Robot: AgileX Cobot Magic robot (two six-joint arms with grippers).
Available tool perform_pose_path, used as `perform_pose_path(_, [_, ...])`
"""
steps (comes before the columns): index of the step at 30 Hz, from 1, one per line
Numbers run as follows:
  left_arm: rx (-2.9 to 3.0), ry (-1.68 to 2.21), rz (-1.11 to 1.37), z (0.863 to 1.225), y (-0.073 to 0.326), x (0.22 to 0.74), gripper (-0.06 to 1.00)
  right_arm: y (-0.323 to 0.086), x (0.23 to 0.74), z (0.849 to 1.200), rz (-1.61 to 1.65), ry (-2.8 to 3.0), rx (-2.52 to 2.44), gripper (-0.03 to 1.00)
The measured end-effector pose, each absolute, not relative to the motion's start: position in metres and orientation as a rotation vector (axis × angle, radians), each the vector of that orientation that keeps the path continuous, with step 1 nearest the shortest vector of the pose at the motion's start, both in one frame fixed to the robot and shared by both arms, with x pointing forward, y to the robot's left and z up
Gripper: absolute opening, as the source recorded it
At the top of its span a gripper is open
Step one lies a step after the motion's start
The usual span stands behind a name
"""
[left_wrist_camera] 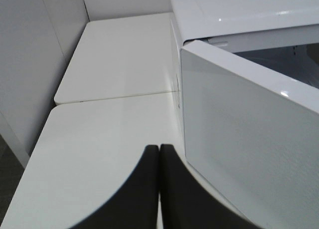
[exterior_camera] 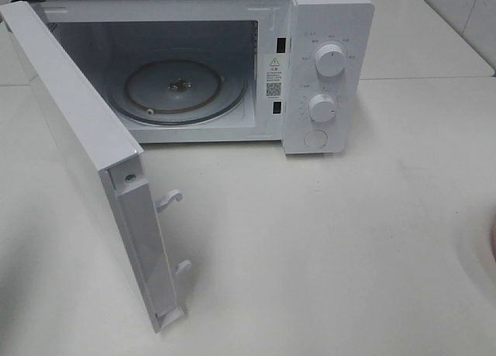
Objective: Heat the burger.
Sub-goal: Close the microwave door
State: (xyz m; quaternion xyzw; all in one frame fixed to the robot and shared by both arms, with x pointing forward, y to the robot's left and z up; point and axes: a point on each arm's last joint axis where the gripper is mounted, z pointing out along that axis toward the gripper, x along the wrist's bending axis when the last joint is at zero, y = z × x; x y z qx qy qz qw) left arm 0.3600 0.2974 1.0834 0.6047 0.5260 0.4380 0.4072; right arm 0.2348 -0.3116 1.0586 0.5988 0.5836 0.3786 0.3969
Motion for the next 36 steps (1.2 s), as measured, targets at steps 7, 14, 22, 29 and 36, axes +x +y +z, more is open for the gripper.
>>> perform_pose_path(7, [1.441, 1.254, 1.168, 1.067, 0.297, 0.384, 0.00, -0.312, 0.235, 1.059, 0.959, 1.479, 1.517, 0.76])
perform_pose_path(14, [1.341, 1.147, 1.248, 1.033, 0.296, 0.401, 0.00, -0.312, 0.235, 1.059, 0.959, 1.479, 1.517, 0.76])
perform_pose_path(22, [1.378, 1.159, 1.227, 1.003, 0.294, 0.425, 0.00, -0.312, 0.235, 1.059, 0.959, 1.479, 1.517, 0.76])
perform_pose_path(29, [1.443, 1.236, 1.116, 0.969, 0.291, 0.446, 0.00, -0.312, 0.235, 1.059, 0.959, 1.479, 1.517, 0.76])
perform_pose_path(36, [1.517, 1.162, 1.011, 0.958, 0.280, 0.461, 0.00, -0.312, 0.235, 1.059, 0.959, 1.479, 1.517, 0.76])
